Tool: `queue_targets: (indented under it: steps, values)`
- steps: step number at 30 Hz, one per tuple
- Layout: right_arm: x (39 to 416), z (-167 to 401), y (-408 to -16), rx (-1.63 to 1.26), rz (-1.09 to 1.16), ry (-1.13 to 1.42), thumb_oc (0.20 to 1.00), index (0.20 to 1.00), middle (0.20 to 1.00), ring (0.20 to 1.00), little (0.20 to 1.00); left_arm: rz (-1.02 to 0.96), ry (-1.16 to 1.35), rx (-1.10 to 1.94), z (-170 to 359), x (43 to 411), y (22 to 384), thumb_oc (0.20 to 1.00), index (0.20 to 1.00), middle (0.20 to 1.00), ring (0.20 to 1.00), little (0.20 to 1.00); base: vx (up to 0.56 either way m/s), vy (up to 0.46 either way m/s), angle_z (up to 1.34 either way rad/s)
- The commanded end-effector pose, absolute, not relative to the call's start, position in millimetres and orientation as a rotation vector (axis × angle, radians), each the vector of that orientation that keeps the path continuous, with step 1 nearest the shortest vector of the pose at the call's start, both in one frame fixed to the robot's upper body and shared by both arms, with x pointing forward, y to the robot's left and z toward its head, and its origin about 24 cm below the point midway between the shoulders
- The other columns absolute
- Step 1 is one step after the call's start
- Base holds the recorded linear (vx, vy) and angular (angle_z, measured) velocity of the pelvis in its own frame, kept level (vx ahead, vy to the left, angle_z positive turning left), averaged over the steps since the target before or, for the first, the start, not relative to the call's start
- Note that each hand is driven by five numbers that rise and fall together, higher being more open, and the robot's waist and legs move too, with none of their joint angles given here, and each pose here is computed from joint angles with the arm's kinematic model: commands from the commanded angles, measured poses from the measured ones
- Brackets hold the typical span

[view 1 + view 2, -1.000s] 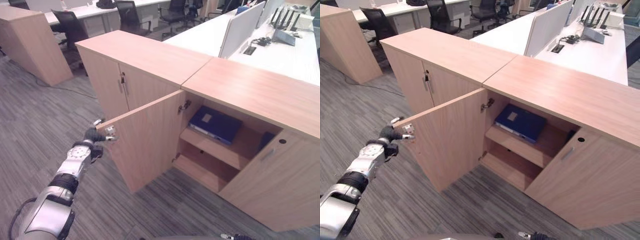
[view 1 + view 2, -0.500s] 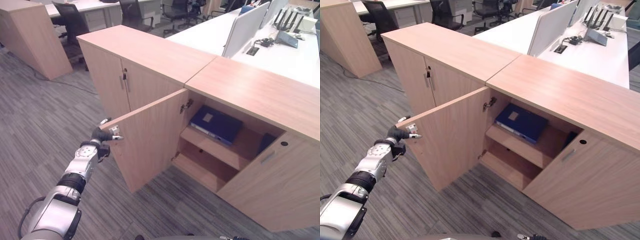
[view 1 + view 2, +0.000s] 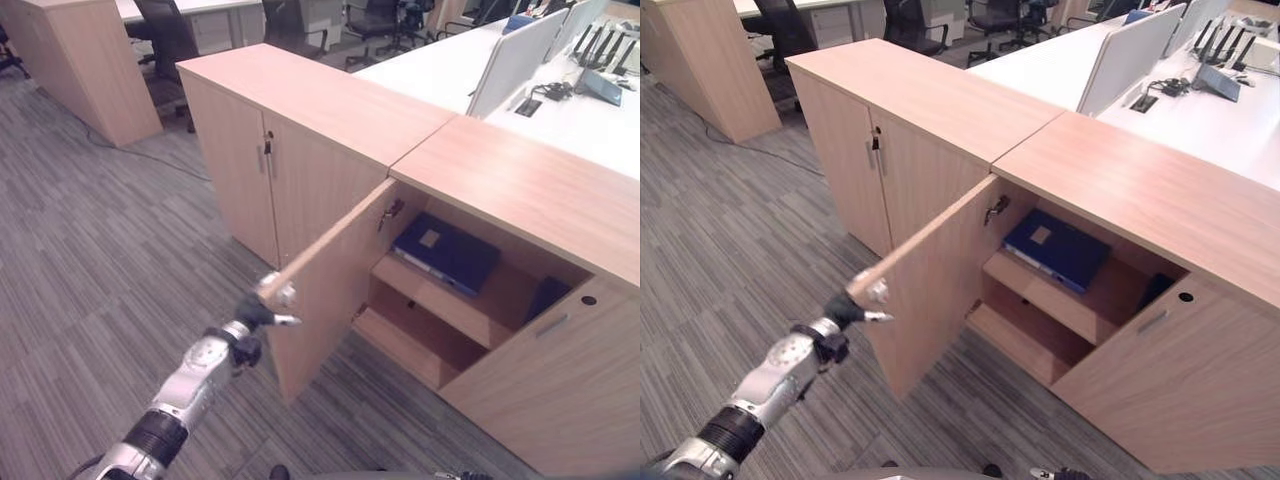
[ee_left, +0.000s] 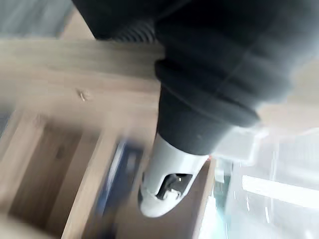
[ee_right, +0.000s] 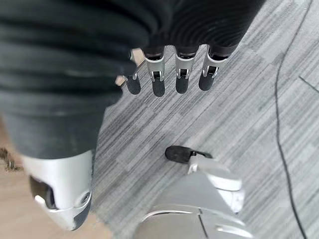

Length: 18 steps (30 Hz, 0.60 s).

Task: Put the empty folder in the office cabinet

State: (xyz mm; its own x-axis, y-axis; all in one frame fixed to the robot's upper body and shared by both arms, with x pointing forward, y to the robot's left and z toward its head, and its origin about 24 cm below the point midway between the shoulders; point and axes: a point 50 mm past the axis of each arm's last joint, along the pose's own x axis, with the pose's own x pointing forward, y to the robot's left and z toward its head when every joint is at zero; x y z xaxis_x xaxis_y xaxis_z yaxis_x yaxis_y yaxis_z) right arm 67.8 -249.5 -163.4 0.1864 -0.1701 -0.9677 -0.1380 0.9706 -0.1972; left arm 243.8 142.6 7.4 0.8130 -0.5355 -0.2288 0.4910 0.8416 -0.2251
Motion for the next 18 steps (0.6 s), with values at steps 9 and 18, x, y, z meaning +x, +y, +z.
queue_targets:
  steps: [9, 18]
  values:
    - [24.3, -170.2, -242.0, -0.760, 0.524, 1.604, 1.000, 1.000, 1.000, 1.000, 1.000, -0.868, 0.323, -0.321, 11.8, 215.5, 83.2, 1.000, 1.000, 1.000, 1.000, 1.000, 0.00, 0.000, 0.00]
    - [35.2, -171.3, -235.1, -0.659, 0.410, 1.552, 1.000, 1.000, 1.000, 1.000, 1.000, -0.800, 0.341, -0.329, 6.5, 214.1, 91.1, 1.000, 1.000, 1.000, 1.000, 1.000, -0.01, 0.020, 0.02]
